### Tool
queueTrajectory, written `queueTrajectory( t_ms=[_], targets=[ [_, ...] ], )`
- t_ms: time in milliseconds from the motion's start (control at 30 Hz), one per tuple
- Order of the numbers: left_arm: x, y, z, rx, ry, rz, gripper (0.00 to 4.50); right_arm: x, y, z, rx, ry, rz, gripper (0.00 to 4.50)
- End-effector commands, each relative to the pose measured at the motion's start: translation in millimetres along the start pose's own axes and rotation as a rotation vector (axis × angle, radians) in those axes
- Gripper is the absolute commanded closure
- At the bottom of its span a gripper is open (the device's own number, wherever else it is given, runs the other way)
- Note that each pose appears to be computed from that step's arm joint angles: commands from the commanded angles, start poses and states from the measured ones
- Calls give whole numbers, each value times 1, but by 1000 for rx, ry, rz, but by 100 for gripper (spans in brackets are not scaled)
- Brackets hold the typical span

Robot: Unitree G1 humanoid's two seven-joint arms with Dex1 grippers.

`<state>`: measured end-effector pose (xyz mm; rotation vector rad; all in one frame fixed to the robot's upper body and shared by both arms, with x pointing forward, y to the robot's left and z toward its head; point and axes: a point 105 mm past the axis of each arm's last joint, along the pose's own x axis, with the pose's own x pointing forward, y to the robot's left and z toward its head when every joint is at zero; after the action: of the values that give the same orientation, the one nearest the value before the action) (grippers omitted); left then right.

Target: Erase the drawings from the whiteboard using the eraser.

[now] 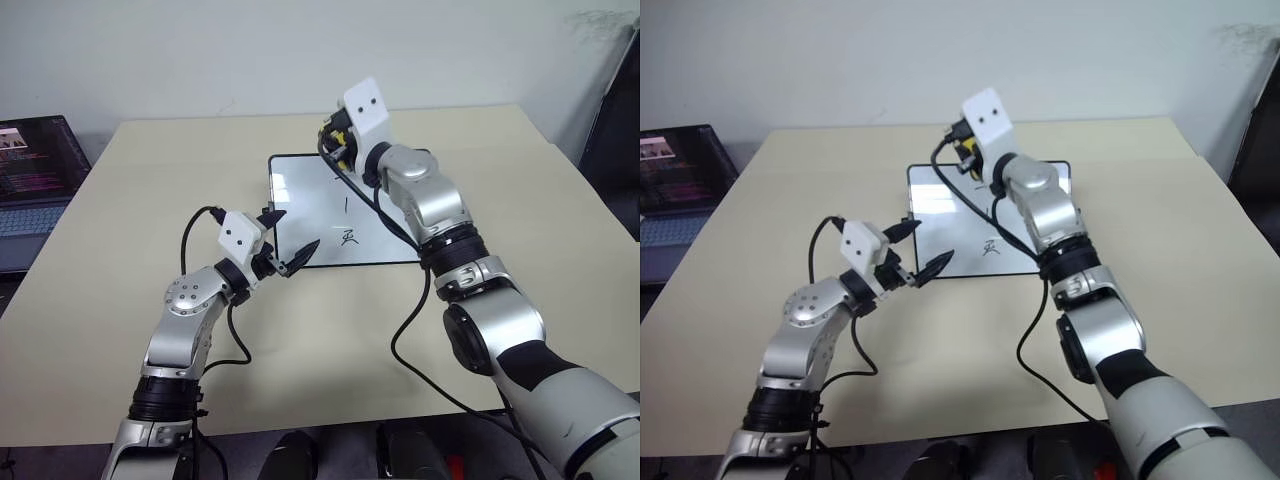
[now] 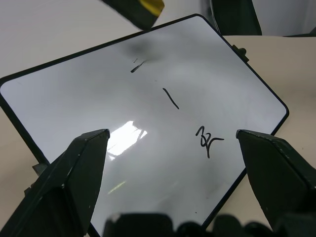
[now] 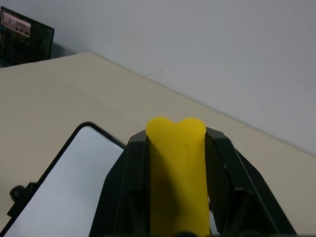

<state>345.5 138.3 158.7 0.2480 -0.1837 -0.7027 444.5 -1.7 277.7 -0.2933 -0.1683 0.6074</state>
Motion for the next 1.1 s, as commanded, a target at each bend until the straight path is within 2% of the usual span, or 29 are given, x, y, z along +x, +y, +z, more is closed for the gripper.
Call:
queueTrajectory(
  t_ms=[33,333,567,1100],
  targets=[
    [4,0,9,29,-35,-10,0,-4,-10,15,-28,-38,-32,337],
    [3,0,10,35,-35,-13,0,-5,-17,-15,-93,50,-58,337],
    [-3,1,11,44,-27,-5,0,0,-8,-42,-136,120,-49,337],
    [-6,1,12,50,-27,11,0,12,19,-50,-120,133,1,337]
  ],
)
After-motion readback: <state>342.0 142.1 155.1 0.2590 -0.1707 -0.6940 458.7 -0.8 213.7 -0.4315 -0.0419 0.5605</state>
